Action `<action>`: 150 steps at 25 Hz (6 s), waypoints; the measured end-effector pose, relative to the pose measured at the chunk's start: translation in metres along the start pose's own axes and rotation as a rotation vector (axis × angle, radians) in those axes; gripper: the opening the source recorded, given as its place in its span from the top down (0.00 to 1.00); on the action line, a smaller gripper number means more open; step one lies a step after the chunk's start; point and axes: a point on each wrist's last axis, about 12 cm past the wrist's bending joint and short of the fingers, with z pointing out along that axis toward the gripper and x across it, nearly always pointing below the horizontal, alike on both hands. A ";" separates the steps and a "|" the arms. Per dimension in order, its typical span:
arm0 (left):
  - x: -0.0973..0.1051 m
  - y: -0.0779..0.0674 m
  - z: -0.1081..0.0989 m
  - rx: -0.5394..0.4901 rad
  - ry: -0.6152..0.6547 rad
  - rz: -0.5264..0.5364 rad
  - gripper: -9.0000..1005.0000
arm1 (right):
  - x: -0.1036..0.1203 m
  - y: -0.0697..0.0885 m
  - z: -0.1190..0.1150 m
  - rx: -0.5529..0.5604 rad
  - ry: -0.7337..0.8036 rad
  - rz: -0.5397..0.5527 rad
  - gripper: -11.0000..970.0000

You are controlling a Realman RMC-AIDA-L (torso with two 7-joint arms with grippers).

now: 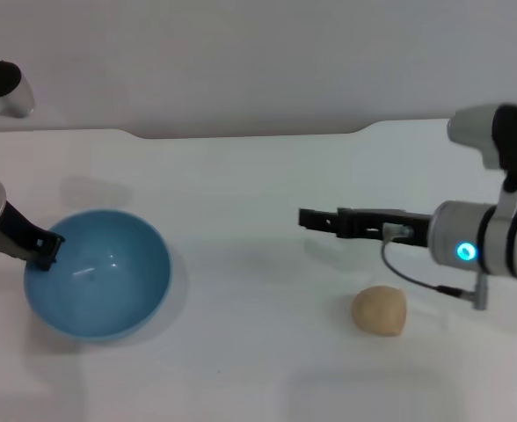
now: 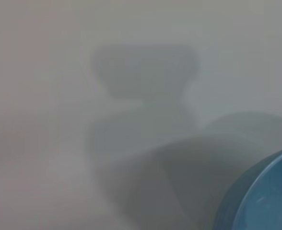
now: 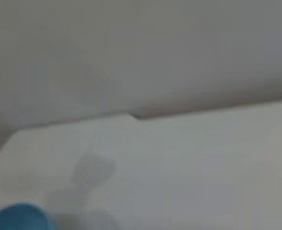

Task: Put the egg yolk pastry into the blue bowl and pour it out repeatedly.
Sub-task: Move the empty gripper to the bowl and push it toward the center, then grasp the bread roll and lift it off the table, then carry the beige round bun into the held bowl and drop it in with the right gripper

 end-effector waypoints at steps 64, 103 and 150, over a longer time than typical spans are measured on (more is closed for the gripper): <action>-0.004 -0.010 0.006 0.023 0.015 0.027 0.99 | -0.030 -0.009 -0.015 0.325 0.517 -0.064 0.28; -0.004 -0.012 0.009 0.029 0.030 0.021 0.99 | -0.010 -0.019 0.000 0.262 0.545 -0.068 0.54; -0.011 -0.031 0.005 0.134 0.030 0.068 0.99 | -0.096 0.027 -0.020 0.018 0.277 -0.092 0.91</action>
